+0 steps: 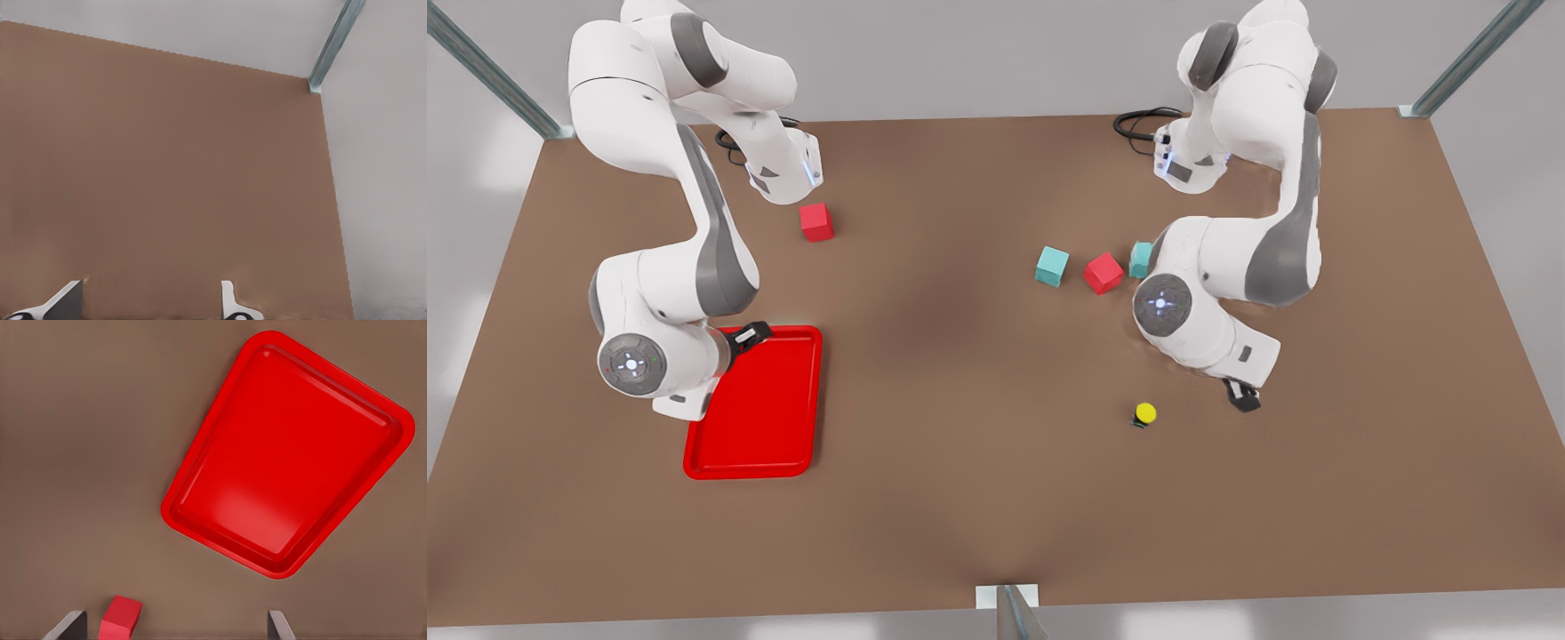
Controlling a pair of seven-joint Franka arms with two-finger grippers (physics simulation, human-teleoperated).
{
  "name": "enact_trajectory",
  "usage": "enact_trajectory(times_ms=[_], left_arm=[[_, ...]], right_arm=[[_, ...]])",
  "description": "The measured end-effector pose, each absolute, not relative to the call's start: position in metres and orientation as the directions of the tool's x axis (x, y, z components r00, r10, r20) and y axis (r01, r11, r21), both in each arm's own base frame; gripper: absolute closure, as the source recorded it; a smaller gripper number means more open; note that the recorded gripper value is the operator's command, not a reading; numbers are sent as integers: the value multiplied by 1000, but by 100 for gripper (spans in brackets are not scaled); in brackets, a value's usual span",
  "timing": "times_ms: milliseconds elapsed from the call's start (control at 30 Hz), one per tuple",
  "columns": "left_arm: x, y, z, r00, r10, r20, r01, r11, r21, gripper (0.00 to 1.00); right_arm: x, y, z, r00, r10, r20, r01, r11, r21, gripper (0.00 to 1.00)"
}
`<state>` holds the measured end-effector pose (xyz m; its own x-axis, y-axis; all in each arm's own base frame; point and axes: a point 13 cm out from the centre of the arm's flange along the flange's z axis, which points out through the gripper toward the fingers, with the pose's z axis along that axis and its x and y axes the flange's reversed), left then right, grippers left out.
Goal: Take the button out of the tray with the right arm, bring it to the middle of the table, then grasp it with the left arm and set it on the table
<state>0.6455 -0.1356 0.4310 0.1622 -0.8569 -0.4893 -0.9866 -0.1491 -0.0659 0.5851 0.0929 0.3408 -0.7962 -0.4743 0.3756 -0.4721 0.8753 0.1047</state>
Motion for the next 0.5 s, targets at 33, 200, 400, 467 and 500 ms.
enact_trajectory(times_ms=[33, 200, 400, 467, 500], left_arm=[[623, -110, 476, 110, -916, -386, -993, -114, -13, 0], [538, -97, 505, -365, -919, -148, -928, 347, 133, 0], [537, -130, 490, -765, -643, -40, -641, 755, 135, 0], [537, -135, 490, -840, -542, -23, -540, 832, 130, 0], [537, -135, 490, -869, -494, -16, -492, 861, 127, 0]], right_arm=[[585, 93, 341, -796, -474, 377, -473, 875, 104, 0], [585, 90, 341, -795, -472, 380, -471, 876, 102, 0], [590, 79, 353, -809, -456, 370, -463, 883, 77, 0], [594, 53, 369, -838, -409, 360, -416, 907, 62, 0], [595, 35, 372, -852, -377, 364, -383, 922, 60, 0]])
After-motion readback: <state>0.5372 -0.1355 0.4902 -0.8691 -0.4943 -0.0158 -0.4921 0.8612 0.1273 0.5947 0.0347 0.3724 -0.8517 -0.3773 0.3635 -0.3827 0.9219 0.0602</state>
